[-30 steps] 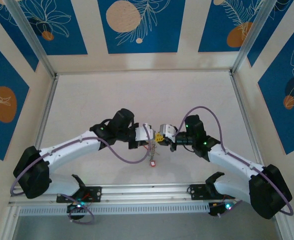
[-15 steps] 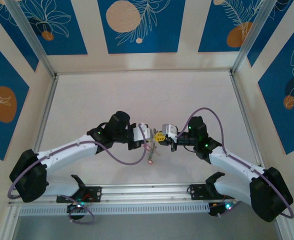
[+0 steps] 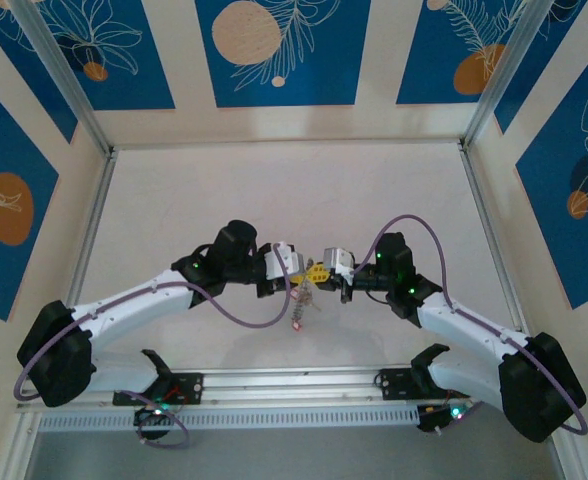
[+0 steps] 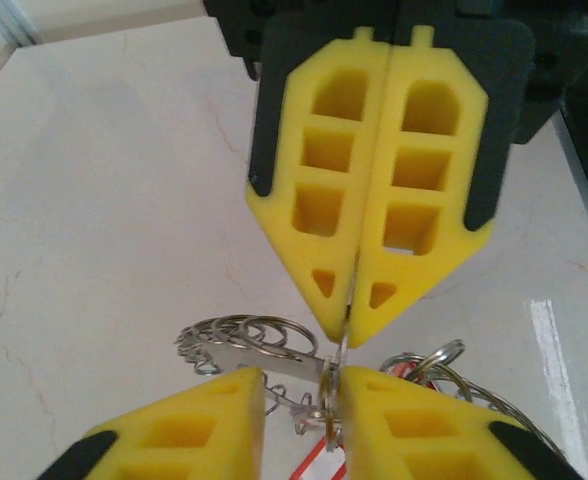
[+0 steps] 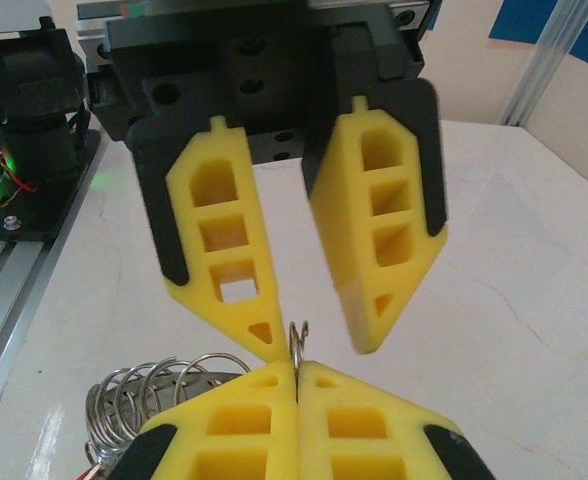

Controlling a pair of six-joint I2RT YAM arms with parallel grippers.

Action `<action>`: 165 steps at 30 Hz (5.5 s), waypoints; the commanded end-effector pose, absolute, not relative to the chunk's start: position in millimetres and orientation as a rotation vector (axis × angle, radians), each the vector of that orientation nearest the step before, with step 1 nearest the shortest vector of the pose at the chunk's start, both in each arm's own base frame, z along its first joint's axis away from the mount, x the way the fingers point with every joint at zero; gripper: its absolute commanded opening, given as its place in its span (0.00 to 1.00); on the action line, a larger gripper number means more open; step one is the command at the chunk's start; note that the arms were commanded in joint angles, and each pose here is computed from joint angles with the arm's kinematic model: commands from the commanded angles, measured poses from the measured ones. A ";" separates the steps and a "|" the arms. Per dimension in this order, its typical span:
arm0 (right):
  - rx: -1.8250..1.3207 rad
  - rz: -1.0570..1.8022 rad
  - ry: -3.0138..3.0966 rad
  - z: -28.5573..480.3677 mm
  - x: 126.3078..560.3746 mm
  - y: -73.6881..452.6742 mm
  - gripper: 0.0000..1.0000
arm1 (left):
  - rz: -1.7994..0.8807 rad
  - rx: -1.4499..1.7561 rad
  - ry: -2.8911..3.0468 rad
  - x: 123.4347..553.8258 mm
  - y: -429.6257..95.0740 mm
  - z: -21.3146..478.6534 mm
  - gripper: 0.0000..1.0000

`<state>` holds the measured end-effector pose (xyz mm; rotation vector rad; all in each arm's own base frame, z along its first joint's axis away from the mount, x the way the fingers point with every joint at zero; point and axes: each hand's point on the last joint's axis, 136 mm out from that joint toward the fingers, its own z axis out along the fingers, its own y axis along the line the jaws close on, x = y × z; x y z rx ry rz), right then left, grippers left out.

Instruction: Put the keys on the keyring

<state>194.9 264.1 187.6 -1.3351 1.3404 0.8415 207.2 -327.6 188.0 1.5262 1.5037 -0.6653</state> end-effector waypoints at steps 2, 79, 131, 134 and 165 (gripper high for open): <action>-1.341 0.859 1.295 192.7 190.7 267.0 0.00 | -0.721 1.525 1.433 200.2 -332.4 200.1 0.05; -1.390 0.768 1.328 180.1 193.7 280.7 0.20 | -0.410 1.712 1.599 205.8 -307.0 184.7 0.00; -1.414 0.821 1.357 174.4 196.0 300.5 0.04 | -0.539 1.639 1.632 206.7 -322.0 190.2 0.00; -1.408 0.828 1.350 175.8 195.8 300.7 0.00 | -0.549 1.620 1.610 205.4 -322.1 193.8 0.00; -1.229 1.011 1.166 212.0 200.1 307.5 0.00 | -0.740 1.432 1.437 197.8 -323.2 213.0 0.00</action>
